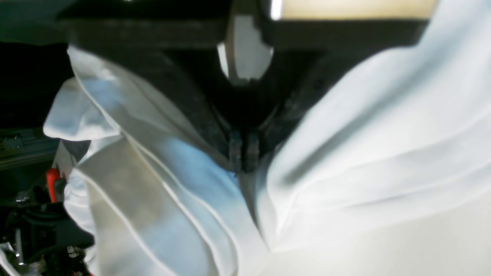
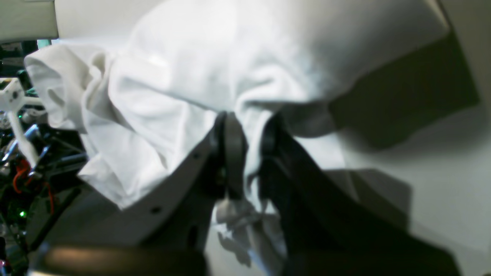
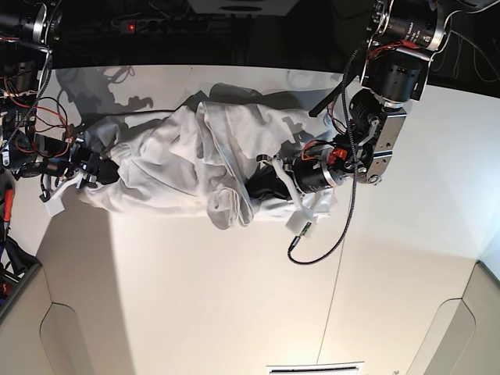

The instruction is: Layout the t-shirt on the table in an organized manner, then fold the t-shirt properly

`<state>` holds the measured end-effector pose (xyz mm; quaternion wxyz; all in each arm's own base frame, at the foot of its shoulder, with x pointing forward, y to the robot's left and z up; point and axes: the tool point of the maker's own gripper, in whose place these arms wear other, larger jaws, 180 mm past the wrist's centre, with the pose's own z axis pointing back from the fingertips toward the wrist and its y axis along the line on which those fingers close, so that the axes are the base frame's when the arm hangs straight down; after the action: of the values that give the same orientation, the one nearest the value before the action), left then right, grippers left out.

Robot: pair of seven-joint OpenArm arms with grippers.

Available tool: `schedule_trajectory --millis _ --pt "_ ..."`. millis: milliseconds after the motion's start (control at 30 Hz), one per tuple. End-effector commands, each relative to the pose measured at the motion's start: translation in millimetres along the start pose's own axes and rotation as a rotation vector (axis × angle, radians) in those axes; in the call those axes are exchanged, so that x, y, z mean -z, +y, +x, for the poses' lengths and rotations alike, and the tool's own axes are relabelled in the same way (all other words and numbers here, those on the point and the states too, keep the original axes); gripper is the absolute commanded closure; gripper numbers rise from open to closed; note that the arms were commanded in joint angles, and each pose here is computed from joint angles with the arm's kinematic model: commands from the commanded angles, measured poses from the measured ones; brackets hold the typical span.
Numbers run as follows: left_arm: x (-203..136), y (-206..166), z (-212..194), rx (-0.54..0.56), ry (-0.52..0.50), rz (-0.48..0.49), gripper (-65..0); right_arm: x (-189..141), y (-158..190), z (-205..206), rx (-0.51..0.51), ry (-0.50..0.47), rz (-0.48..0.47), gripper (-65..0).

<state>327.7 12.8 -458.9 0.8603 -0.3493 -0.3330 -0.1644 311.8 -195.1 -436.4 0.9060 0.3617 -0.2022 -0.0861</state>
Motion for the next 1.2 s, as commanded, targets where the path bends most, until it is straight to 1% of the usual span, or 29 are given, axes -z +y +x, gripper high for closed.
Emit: schedule_trajectory --millis 0,133,200,333,400,467,600,667,733,800,967,1000,1100,1133,1167 --pt "-1 4 -2 0.016 0.034 0.014 0.0 -10 15 28 -0.055 -0.065 0.028 0.0" --pt "0 1 1 -0.003 0.017 0.003 0.0 -16 50 41 -0.189 -0.073 0.053 0.0" --pt "2 -2 1 -0.005 0.015 -0.004 0.0 -15 74 44 -0.259 -0.080 0.078 0.0" --pt "12 -17 3 -0.015 0.007 -0.033 0.0 -9 131 47 -0.375 -0.111 0.162 0.0" --pt "19 -29 4 -0.023 0.006 -0.055 0.0 -1 155 44 -0.407 -0.127 0.205 0.0" --pt "27 -42 4 -0.031 0.008 -0.080 0.0 11 176 37 -0.419 -0.118 0.255 0.0" --pt "40 -65 10 -0.047 -0.011 -0.124 0.0 39 212 9 -0.430 -0.053 0.347 0.0" --pt "44 -71 15 -0.049 -0.024 -0.136 0.0 50 225 -7 -0.444 -0.012 0.378 0.0" --pt "44 -73 22 -0.053 -0.043 -0.144 0.0 58 235 -18 -0.461 0.020 0.395 0.0" --pt "40 -73 33 -0.042 -0.069 -0.145 0.0 61 236 -23 -0.476 0.036 0.389 0.0" --pt "22 -69 68 -0.018 -0.138 -0.133 0.0 63 232 -23 -0.483 0.036 0.366 0.0" --pt "17 -68 76 -0.023 -0.156 -0.134 -1.3 63 231 -23 -0.483 0.037 0.364 0.0" --pt "0 -67 97 -0.032 -0.188 -0.142 -13.8 62 228 -23 -0.486 0.041 0.354 0.0" --pt "-6 -66 101 -0.031 -0.189 -0.140 -16.6 61 225 -22 -0.488 0.041 0.347 0.0" --pt "-12 -64 105 -0.030 -0.188 -0.136 -17.7 60 223 -21 -0.489 0.042 0.340 0.0"
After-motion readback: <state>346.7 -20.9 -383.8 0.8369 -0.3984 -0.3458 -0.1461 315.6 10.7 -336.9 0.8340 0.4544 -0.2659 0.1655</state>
